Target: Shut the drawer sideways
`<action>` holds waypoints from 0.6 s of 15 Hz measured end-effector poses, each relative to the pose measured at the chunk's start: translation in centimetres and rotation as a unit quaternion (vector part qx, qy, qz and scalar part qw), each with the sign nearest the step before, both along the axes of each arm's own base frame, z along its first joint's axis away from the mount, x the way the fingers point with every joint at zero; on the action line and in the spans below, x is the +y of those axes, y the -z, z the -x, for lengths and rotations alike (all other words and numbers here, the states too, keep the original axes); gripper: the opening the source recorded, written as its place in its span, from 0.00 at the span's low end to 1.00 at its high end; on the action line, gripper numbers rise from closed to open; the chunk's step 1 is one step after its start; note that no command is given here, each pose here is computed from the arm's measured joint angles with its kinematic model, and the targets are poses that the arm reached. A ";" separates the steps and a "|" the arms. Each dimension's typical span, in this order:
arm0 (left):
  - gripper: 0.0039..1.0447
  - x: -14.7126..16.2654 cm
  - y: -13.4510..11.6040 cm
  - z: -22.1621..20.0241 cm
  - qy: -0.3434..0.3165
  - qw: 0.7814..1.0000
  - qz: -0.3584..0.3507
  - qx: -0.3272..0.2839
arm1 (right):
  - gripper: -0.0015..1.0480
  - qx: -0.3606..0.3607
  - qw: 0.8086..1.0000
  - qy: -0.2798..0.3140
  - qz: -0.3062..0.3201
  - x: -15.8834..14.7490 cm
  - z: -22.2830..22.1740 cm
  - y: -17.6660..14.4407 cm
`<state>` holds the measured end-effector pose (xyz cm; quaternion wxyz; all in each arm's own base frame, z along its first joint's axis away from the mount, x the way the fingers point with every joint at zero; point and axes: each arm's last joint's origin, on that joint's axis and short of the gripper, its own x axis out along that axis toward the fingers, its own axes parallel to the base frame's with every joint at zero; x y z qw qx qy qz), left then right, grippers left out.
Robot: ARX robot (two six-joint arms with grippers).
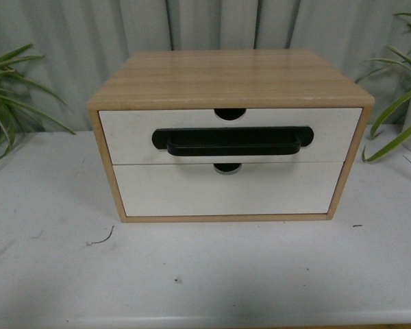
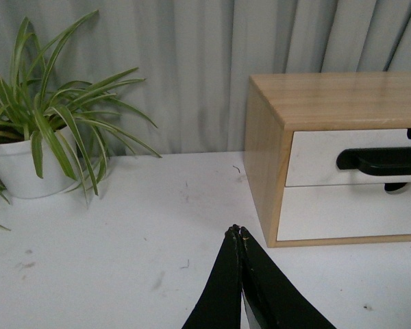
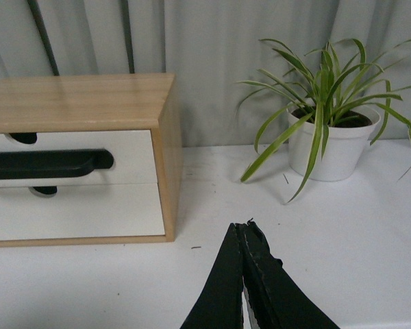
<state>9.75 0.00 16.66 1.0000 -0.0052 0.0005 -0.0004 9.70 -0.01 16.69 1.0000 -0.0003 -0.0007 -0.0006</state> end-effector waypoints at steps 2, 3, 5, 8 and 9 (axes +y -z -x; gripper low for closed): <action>0.01 0.0 0.0 0.0 -0.001 1.000 0.000 0.000 | 0.02 -0.003 1.000 0.000 0.000 0.0 0.0 -0.1; 0.01 0.0 0.0 0.0 -0.001 1.000 0.000 -0.001 | 0.02 -0.003 1.000 0.000 0.000 0.0 0.0 -0.1; 0.01 0.0 0.0 0.0 -0.001 1.000 0.000 -0.001 | 0.02 -0.002 1.000 0.000 0.000 0.0 0.0 0.0; 0.38 0.0 0.0 0.0 -0.001 1.000 0.000 -0.001 | 0.35 -0.002 1.000 0.000 0.000 0.0 0.0 0.0; 0.55 0.0 0.0 0.0 -0.001 1.000 0.000 -0.001 | 0.52 -0.002 1.000 0.000 0.000 0.0 0.0 0.0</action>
